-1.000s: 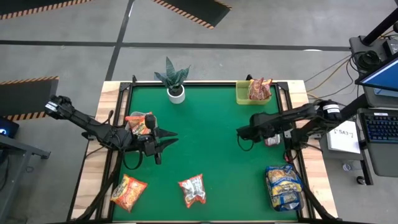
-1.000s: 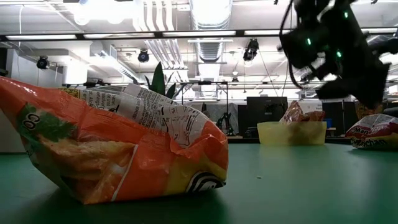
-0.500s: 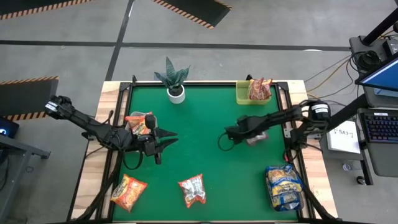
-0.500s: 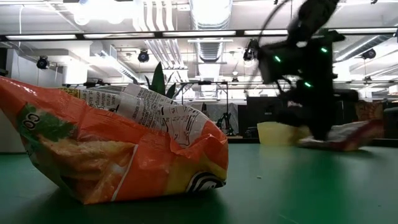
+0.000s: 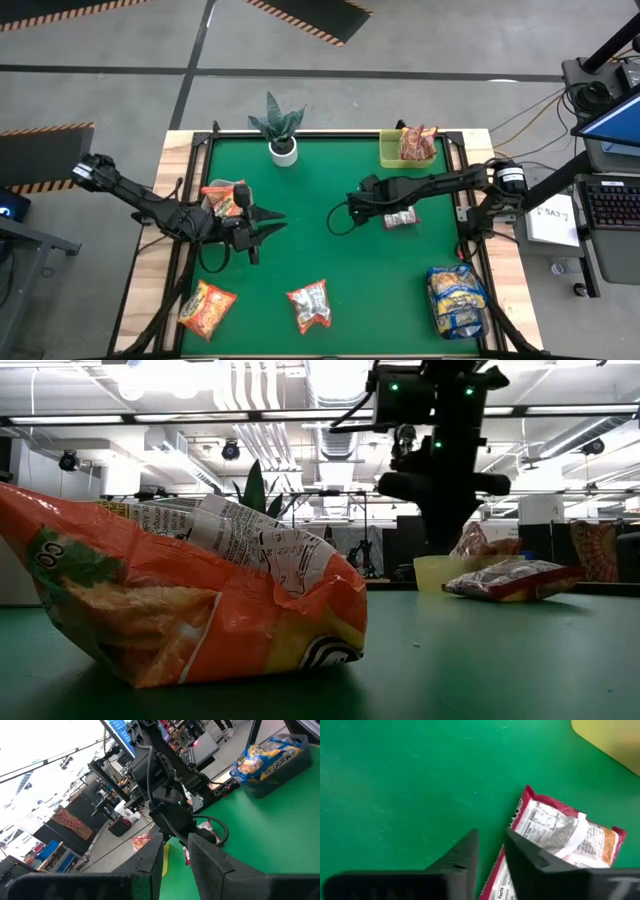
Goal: Sort Maruchan noodles
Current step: Put the red noodle pack into the yellow bin
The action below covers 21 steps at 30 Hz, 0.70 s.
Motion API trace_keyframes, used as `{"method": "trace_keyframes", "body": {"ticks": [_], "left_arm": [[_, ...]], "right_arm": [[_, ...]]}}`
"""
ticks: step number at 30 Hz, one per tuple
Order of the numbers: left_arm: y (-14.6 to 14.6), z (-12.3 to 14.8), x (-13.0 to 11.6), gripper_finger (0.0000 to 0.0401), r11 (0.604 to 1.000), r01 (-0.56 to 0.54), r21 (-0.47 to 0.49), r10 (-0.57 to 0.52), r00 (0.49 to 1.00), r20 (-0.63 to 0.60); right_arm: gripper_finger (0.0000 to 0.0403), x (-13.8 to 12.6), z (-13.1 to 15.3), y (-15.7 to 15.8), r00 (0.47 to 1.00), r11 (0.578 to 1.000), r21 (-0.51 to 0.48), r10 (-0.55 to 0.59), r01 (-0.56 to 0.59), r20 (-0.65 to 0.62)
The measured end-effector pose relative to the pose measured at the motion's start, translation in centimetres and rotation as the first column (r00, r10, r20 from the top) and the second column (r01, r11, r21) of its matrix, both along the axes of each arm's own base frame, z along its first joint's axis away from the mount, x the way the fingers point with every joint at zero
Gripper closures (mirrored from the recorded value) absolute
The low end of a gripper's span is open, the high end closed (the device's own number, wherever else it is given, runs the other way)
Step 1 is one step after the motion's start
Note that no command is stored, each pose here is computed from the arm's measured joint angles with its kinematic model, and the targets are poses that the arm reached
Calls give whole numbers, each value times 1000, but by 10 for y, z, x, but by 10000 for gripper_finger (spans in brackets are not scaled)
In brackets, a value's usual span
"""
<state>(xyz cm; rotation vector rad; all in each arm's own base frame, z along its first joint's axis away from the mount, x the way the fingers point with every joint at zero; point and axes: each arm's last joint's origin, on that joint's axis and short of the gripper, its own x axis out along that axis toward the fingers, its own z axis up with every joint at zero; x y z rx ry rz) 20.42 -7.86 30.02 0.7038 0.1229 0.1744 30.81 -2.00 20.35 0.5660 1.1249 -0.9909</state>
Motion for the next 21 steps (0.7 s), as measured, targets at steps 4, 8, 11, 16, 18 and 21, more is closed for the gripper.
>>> {"method": "trace_keyframes", "body": {"ticks": [4,8,11,16,18,21], "left_arm": [[0,0,0,327,1000,0,1,0,1000,-2],[0,0,0,326,1000,0,1,0,1000,-2],[0,0,0,326,1000,0,1,0,1000,-2],[0,0,0,327,1000,0,1,0,1000,-3],[0,0,0,326,1000,0,1,0,1000,-2],[0,0,0,327,1000,0,1,0,1000,-2]], "right_arm": [[255,5,-9,0,999,1000,1,-7,7,-34],[199,4,-27,0,991,999,3,-52,53,-127],[174,1,-41,0,972,996,-4,-91,92,-215],[155,4,-64,0,948,993,-21,-115,114,-298],[157,6,-71,0,941,994,-33,-110,105,-321],[170,7,-81,0,930,995,-32,-100,95,-354]]}}
